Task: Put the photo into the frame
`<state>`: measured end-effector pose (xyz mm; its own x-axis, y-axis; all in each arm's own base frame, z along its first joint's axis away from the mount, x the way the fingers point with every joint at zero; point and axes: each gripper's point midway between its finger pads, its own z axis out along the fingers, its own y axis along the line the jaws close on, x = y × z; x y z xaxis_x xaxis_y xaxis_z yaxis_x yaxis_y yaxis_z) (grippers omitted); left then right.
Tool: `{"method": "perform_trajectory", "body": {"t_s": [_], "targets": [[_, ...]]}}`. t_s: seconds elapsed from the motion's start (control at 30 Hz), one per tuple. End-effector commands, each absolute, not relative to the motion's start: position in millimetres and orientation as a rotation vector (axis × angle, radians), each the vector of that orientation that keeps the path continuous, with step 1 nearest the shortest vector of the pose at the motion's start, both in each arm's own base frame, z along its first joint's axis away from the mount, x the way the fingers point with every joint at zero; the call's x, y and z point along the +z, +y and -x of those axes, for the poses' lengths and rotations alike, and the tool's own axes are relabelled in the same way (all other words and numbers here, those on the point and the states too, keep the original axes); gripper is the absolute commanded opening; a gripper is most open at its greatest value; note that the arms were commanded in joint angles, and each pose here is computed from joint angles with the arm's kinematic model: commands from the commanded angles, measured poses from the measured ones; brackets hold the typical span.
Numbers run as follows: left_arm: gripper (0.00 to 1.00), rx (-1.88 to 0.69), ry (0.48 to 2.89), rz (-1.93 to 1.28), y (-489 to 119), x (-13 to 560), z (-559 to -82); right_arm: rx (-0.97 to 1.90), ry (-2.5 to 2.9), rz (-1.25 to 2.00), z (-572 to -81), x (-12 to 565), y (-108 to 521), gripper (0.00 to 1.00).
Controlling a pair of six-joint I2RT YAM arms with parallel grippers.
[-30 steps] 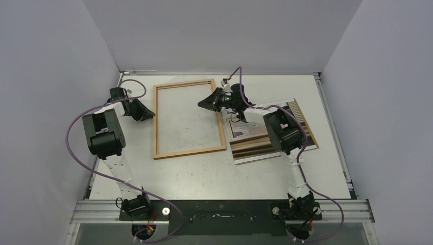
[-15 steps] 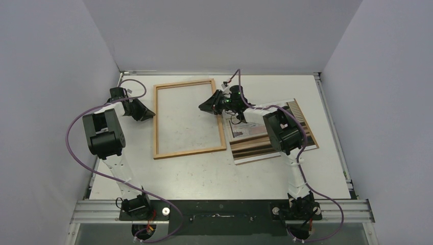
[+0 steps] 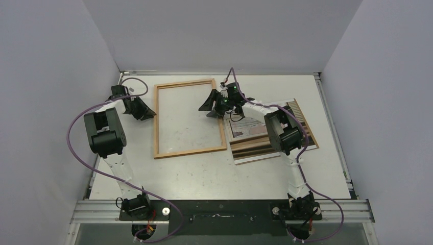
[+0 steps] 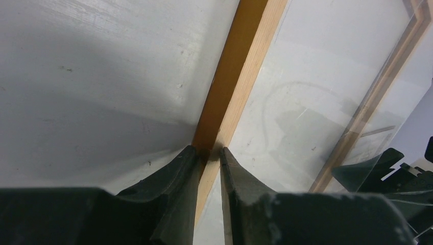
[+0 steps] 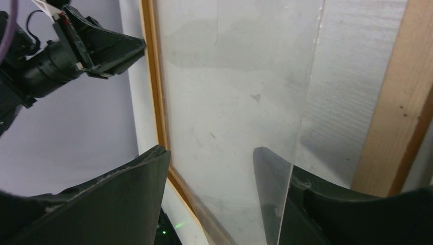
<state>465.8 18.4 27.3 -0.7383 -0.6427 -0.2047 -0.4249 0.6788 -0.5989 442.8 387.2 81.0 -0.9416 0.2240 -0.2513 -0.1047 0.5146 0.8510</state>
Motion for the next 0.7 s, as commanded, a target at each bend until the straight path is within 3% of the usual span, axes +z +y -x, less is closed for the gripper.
{"method": "perform_trajectory", "body": {"t_s": [0.0,0.27,0.43,0.67], "targets": [[0.21,-0.699,2.542,0.821,18.7,18.6,-461.8,1.326,2.386,0.000,-444.9,113.6,382.6,0.64],[0.27,-0.672,2.544,0.810,22.2,30.5,-464.5,1.218,2.410,-0.041,-455.4,120.6,351.5,0.68],[0.40,-0.668,2.544,0.808,22.7,35.8,-463.8,1.113,2.405,-0.085,-467.1,127.7,322.8,0.68],[0.48,-0.671,2.549,0.806,21.7,35.5,-460.6,0.998,2.434,-0.054,-467.8,124.7,306.4,0.67]]}}
